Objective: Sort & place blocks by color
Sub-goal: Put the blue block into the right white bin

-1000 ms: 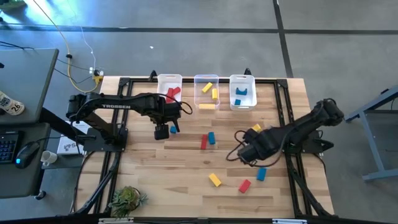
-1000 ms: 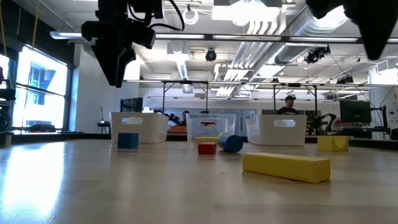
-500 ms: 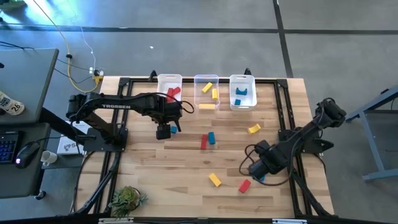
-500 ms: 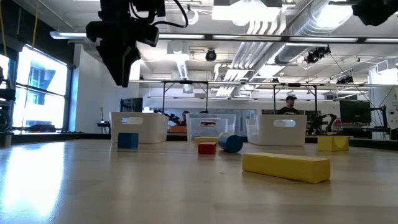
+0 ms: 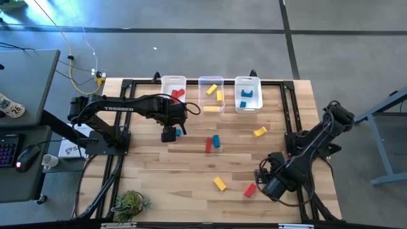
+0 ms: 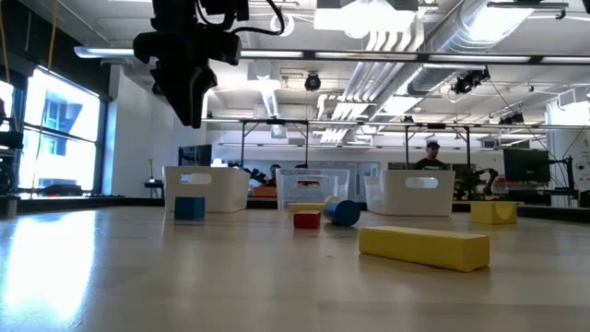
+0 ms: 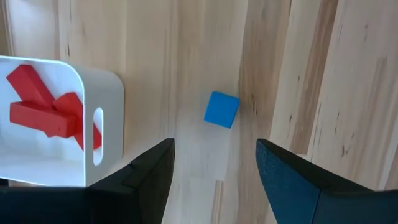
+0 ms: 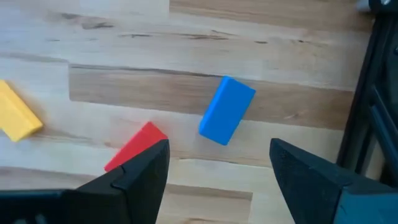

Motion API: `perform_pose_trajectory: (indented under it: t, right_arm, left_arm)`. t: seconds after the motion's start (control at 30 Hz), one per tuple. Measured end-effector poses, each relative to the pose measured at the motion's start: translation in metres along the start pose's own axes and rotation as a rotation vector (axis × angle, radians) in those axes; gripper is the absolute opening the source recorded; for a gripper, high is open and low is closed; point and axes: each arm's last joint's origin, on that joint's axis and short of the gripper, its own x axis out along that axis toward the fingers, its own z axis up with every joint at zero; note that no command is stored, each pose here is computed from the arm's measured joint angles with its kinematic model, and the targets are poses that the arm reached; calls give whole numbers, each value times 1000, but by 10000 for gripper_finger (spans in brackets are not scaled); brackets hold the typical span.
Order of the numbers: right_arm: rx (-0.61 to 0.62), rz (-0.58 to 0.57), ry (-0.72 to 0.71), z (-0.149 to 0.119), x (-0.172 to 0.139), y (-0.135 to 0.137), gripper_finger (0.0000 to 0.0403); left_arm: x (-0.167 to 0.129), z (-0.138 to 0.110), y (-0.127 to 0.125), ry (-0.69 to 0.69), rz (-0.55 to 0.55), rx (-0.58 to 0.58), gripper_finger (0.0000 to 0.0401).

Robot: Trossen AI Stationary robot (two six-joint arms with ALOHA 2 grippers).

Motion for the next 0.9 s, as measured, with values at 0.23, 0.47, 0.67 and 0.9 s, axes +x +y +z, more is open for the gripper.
perform_pose_trajectory:
  t: [0.23,0.47,0.67,0.9]
  right_arm:
    - [-4,-59,-41,-13,20,6,266]
    - [-8,-97,-91,-21,39,13,266]
    - [-9,-137,-104,-28,56,19,266]
    - [7,-190,-133,-31,74,24,266]
  left_arm:
    - [0,2,0,-18,1,-8,213]
    - [0,2,0,-23,2,-5,213]
    - [0,4,0,-45,3,-7,213]
    - [0,5,0,-47,3,-8,213]
